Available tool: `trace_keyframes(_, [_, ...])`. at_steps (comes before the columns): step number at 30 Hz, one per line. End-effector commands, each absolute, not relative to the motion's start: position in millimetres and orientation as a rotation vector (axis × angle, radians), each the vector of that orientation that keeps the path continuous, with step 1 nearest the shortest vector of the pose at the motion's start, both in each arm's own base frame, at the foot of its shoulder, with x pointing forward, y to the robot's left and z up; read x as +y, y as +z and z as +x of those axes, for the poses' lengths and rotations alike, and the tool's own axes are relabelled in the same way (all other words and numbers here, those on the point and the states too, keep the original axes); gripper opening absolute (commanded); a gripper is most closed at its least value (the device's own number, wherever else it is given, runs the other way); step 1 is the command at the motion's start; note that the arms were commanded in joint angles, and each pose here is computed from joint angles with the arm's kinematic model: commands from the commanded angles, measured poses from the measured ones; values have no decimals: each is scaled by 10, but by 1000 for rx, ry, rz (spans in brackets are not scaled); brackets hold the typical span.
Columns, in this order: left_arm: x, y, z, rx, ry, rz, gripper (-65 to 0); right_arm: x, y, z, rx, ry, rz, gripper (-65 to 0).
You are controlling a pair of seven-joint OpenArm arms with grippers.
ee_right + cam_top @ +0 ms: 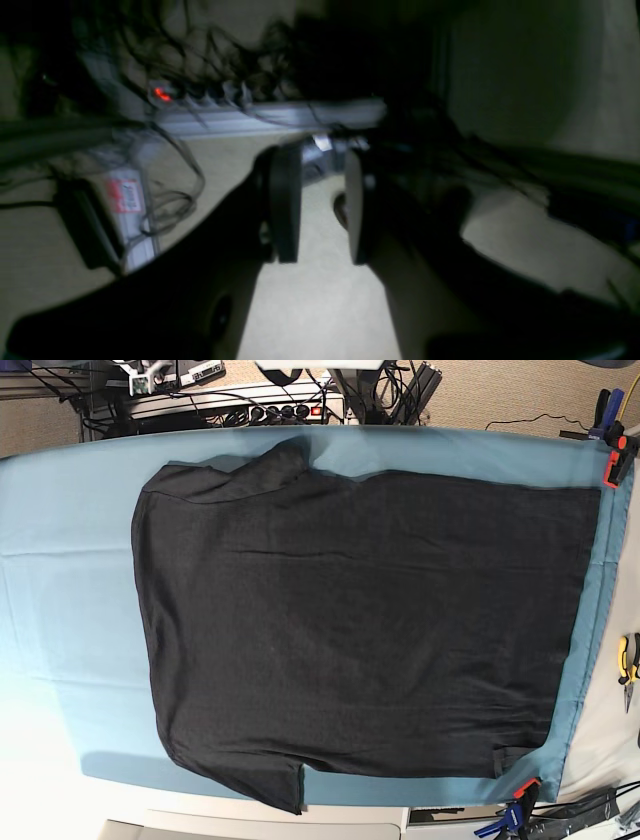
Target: Fold the T-shirt properly
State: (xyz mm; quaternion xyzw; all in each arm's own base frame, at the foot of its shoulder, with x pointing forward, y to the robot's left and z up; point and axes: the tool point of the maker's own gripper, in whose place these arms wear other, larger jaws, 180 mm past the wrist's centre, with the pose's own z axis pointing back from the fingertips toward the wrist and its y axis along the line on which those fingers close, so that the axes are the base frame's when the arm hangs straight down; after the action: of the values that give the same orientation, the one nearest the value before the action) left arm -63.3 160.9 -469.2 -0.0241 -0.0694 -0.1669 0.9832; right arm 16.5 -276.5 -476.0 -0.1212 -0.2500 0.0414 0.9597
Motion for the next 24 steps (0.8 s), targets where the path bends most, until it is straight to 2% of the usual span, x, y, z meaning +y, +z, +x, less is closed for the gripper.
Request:
trace_keyframes(1, [1600, -4625, -639, -138, -345, -52, -442, -2771, -4635, 236, -541, 99, -253, -488])
trace_keyframes(8, [1534, -4410, -241, -253, -397, -27, -442, -2687, -4070, 662, -695, 81, -272, -488])
trace_keyframes(13, [1546, -4157, 262, -407, -369, -12, -442, -2771, -3745, 916, -794, 84, -313, -488])
trace_keyframes(18, [1713, -3853, 848, -573, -306, 31, -442, -2877, -3522, 1104, -865, 80, -356, -488])
trace_keyframes(24, [2043, -3641, 1324, -705, -257, 141, -442, -2933, -3436, 1289, -918, 63, -384, -488])
